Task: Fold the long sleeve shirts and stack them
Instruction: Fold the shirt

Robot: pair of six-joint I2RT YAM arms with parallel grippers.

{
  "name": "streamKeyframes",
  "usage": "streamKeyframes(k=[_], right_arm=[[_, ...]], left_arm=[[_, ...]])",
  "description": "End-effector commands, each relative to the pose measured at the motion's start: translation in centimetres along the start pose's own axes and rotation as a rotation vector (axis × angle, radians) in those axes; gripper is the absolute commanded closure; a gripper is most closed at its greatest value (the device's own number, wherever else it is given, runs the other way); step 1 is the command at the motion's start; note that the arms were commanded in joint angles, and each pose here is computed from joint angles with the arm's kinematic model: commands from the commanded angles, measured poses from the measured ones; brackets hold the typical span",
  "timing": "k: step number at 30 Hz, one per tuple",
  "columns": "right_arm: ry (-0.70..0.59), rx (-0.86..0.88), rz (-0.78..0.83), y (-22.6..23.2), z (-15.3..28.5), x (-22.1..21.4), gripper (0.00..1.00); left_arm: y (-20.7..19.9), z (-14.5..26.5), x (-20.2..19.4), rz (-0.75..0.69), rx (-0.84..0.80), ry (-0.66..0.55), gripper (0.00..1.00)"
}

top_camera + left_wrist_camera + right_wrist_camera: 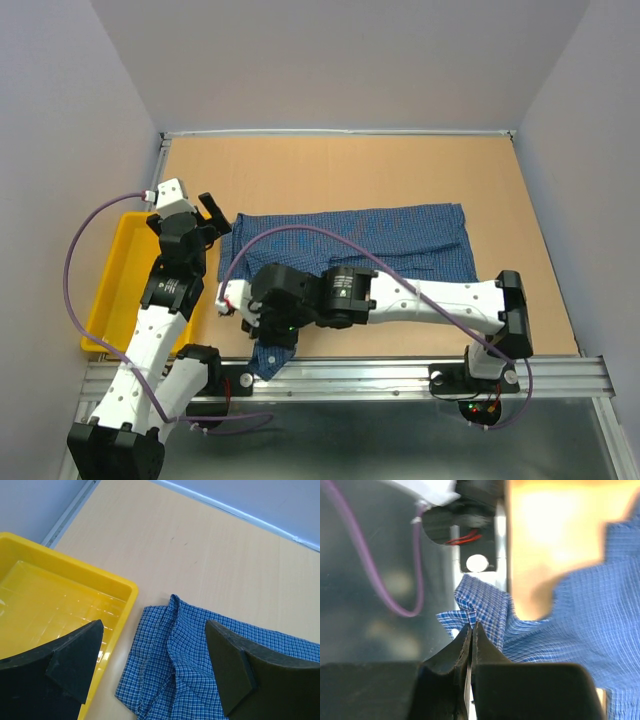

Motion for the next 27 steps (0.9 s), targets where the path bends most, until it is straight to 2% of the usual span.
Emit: streamKeyframes(k=[1,2,10,16,20,22,24,25,26,27], right_arm=[[-0.147,-0.2,-0.147,-5.4,2.7,0.3,1.0],[-0.207,-0.224,-0.186,-6.2,3.6,0.7,0.99],[-0.39,-0.621,-0.553,-17.3,9.0,-3.7,0.99],[-0.407,-0.91,-0.901,-23.4,12.0,-11.3,0.99],[-0.44,-1.08,-1.1,-24.7,13.6,-16.4,0.99],[-0.4,-1.132,-1.136,-24.5,13.2,-19.3,0.98],[-0.404,-1.142,-1.13,-24.2,13.2,-20.2,0.87],[-0.388,-1.139,-1.128,-23.9,13.0,-20.7,0.71],[-0.357,-1.134,-1.125,-23.5,12.7,-21.6,0.64],[-0.357,-1.113,-1.104,-23.0,12.9,-21.6,0.48]], left_arm=[[0.0,-0.2,-0.1,0.012,0.002,-0.011,0.05],[0.0,-0.3,-0.1,0.01,0.001,-0.009,0.05],[-0.9,-0.6,-0.8,-0.019,-0.089,0.029,0.05],[-1.4,-1.3,-1.4,-0.041,-0.13,0.077,0.05],[-1.7,-1.7,-1.8,-0.049,-0.151,0.106,0.05],[-1.8,-1.7,-1.9,-0.051,-0.162,0.112,0.05],[-2.0,-1.8,-2.0,-0.053,-0.169,0.119,0.05],[-2.0,-1.8,-2.0,-0.053,-0.173,0.121,0.05],[-2.0,-1.9,-2.1,-0.054,-0.173,0.126,0.05],[-2.1,-1.9,-2.1,-0.053,-0.177,0.124,0.05]])
Point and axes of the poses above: each gripper's point midway between its finger pads, its own z axis back along the fingers, its own y axis along the line the jaws close on, x = y × z, the point moved 8 cm from there along z, back along the fingers
